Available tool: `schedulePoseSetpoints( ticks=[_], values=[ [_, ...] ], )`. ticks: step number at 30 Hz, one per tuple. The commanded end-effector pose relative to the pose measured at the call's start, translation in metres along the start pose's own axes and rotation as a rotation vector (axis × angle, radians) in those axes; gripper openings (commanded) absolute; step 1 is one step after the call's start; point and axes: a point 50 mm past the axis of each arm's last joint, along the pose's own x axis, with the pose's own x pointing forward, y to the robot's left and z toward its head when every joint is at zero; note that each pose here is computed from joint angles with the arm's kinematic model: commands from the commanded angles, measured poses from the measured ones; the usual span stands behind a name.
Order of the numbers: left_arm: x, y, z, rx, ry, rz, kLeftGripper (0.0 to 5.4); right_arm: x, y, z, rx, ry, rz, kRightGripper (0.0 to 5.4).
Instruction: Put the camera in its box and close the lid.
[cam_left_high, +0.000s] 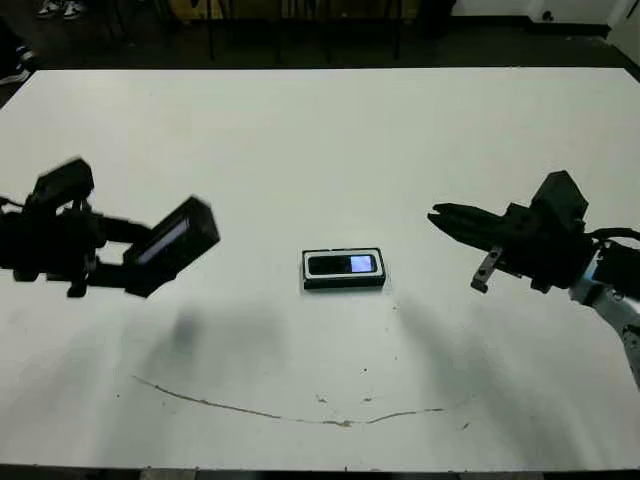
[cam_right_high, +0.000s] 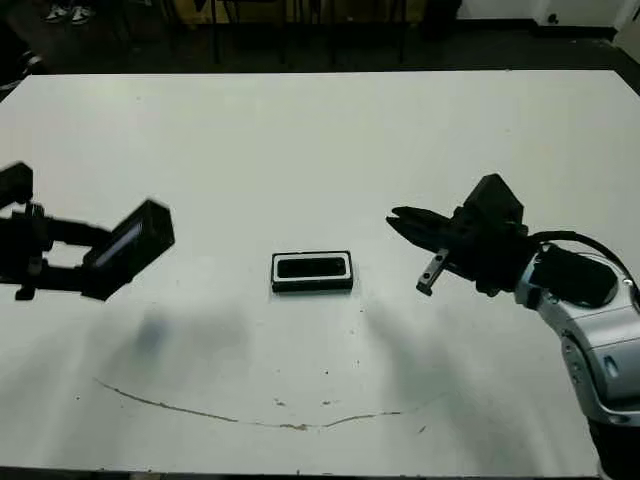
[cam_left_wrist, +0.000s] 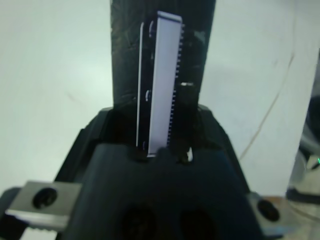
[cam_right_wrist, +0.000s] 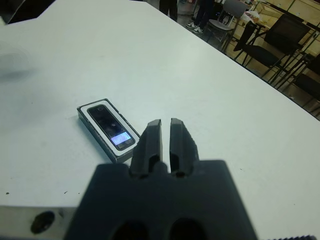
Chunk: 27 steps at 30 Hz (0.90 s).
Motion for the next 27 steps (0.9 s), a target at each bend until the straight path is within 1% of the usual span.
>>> schedulePoseSetpoints(
  ticks=[1, 3, 8, 11, 17, 24, 27],
  values=[
    [0.010, 0.003, 0.003, 0.005, -0.073, 0.027, 2.55, 0.004, 0.004, -0.007, 0.039, -0.001, 0.014, 0.00],
    [0.018, 0.004, 0.003, 0.008, -0.085, 0.032, 2.55, 0.006, 0.005, -0.009, 0.053, -0.004, 0.015, 0.00],
    [0.041, 0.009, 0.001, 0.023, -0.010, -0.020, 2.55, 0.010, 0.006, -0.013, 0.079, -0.017, 0.023, 0.00],
    [0.059, 0.012, 0.001, 0.038, 0.033, -0.068, 2.55, 0.011, 0.006, -0.014, 0.078, -0.010, 0.014, 0.00],
    [0.097, 0.013, 0.002, -0.007, 0.054, -0.152, 2.55, 0.011, 0.007, -0.014, 0.096, -0.024, -0.004, 0.00],
    [0.125, 0.011, -0.003, -0.036, 0.065, -0.208, 2.55, 0.011, 0.007, -0.018, 0.121, -0.065, -0.019, 0.00],
    [0.131, 0.010, -0.005, -0.051, 0.079, -0.231, 2.55, 0.011, 0.006, -0.018, 0.117, -0.056, -0.026, 0.00]
  ],
)
